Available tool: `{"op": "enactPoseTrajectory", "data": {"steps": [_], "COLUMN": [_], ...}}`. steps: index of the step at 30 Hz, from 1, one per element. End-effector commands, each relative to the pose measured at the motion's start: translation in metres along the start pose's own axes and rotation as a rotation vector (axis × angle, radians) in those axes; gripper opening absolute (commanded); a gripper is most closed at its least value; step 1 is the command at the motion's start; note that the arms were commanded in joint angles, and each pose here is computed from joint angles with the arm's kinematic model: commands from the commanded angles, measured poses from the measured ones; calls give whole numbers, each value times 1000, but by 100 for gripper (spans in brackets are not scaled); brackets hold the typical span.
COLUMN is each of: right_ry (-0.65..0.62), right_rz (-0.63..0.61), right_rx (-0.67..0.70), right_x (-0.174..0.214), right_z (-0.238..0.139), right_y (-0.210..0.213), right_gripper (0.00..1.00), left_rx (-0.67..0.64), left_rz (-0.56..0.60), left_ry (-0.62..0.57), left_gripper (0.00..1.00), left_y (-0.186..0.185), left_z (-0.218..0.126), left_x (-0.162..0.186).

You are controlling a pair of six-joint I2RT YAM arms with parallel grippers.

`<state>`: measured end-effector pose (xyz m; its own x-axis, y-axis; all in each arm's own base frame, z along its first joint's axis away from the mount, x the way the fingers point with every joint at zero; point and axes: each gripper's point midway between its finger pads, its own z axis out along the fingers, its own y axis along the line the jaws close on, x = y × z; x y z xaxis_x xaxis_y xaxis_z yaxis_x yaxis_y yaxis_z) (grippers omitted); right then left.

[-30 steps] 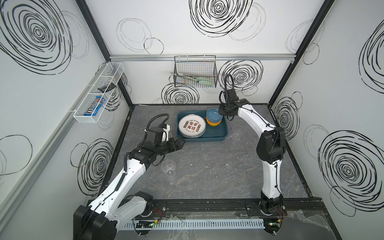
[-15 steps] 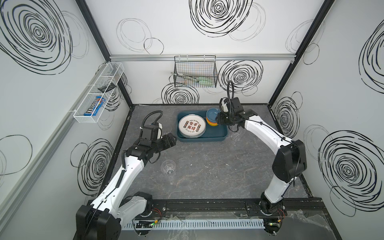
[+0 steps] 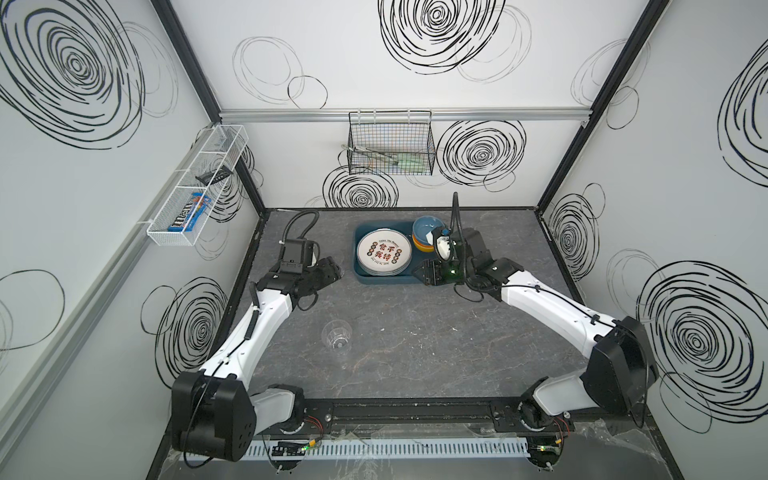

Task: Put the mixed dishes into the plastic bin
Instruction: 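Open the right gripper off the blue bowl while the left reaches toward a cup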

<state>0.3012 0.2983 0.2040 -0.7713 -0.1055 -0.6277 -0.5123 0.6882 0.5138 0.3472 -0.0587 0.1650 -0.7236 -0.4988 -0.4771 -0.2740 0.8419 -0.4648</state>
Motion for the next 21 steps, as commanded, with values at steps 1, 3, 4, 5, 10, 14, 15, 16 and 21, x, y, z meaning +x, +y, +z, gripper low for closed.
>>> {"op": "enactPoseTrajectory", "data": {"steps": [1, 3, 4, 5, 10, 14, 15, 16, 21], "right_ry": [-31, -22, -18, -12, 7, 22, 24, 28, 37], "right_rz": [-82, -98, -104, -108, -101, -94, -91, -90, -84], "right_rx": [-104, -120, -126, -131, -129, -123, -122, -122, -115], "right_x": [2, 10, 14, 18, 34, 41, 43, 44, 50], "right_z": [-7, -7, -6, -6, -2, 1, 1, 1, 3], "right_y": [28, 33, 35, 36, 34, 30, 29, 29, 25], "right_gripper": [53, 53, 53, 53, 53, 53, 53, 53, 53], "left_rx": [-28, -60, -69, -80, -120, -152, -155, -153, -180], "left_rz": [-21, -34, -41, -46, -72, -84, -89, -93, -96], "left_ry": [-77, -86, -92, -99, -104, -121, -117, -113, -108], "left_gripper": [67, 66, 66, 66, 66, 66, 65, 65, 63], "left_y": [2, 7, 9, 11, 20, 25, 26, 26, 31], "left_z": [3, 8, 10, 13, 27, 36, 39, 42, 57], "left_x": [-28, -32, -35, -38, -48, -58, -59, -60, -67]}}
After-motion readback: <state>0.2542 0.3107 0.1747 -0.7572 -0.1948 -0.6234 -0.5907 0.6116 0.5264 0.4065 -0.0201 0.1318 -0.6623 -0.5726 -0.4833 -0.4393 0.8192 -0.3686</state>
